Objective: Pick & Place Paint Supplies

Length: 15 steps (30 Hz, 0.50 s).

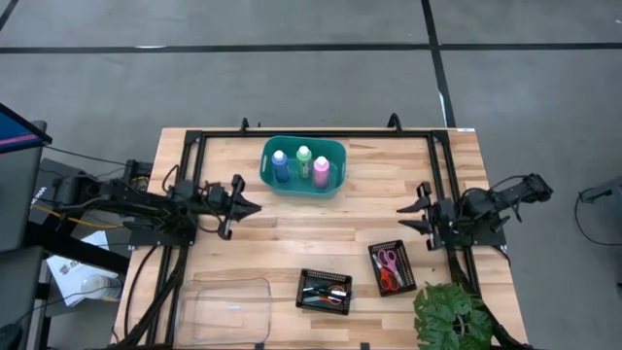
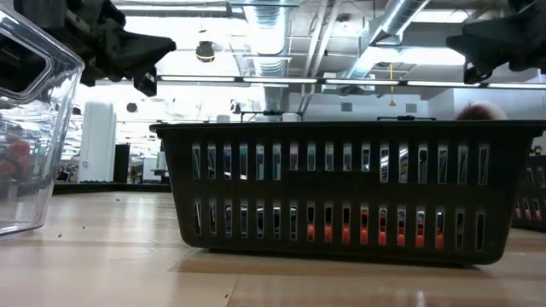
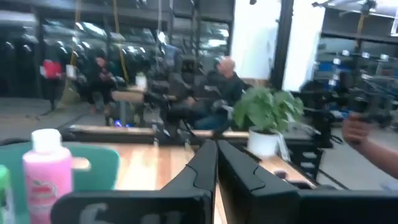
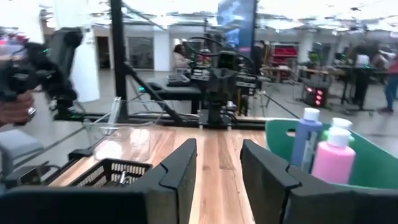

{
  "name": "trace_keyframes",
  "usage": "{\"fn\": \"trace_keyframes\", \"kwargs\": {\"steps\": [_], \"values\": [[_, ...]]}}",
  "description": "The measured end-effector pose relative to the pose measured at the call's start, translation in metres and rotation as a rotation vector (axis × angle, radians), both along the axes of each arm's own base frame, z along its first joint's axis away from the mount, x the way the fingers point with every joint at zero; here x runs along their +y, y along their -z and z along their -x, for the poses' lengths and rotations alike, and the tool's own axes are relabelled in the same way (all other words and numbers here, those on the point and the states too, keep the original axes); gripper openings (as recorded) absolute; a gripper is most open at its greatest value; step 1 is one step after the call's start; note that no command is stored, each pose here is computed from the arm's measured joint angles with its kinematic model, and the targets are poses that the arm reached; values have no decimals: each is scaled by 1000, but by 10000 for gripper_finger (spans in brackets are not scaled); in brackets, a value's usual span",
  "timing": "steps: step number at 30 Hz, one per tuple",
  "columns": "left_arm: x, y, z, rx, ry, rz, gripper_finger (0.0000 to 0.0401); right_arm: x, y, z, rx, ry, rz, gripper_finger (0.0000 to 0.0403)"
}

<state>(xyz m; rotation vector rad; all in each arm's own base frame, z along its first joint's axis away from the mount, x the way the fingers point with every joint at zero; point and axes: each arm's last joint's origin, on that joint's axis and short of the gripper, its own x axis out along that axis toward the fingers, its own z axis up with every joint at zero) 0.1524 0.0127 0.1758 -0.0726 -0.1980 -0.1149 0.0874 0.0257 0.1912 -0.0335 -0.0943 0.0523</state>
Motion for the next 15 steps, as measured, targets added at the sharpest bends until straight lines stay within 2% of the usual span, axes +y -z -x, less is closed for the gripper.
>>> {"fn": "trace_keyframes", "kwargs": {"steps": [5,11,15], "values": [[4,10,1,102,6,20,6,-2,0,-1,1,31,-28,111],[8,0,11,54,-37,-3,6,-3,-1,-1,-6,36,-39,113],[8,-3,23,74,-61,-15,6,-3,2,-1,27,37,-26,113]]}}
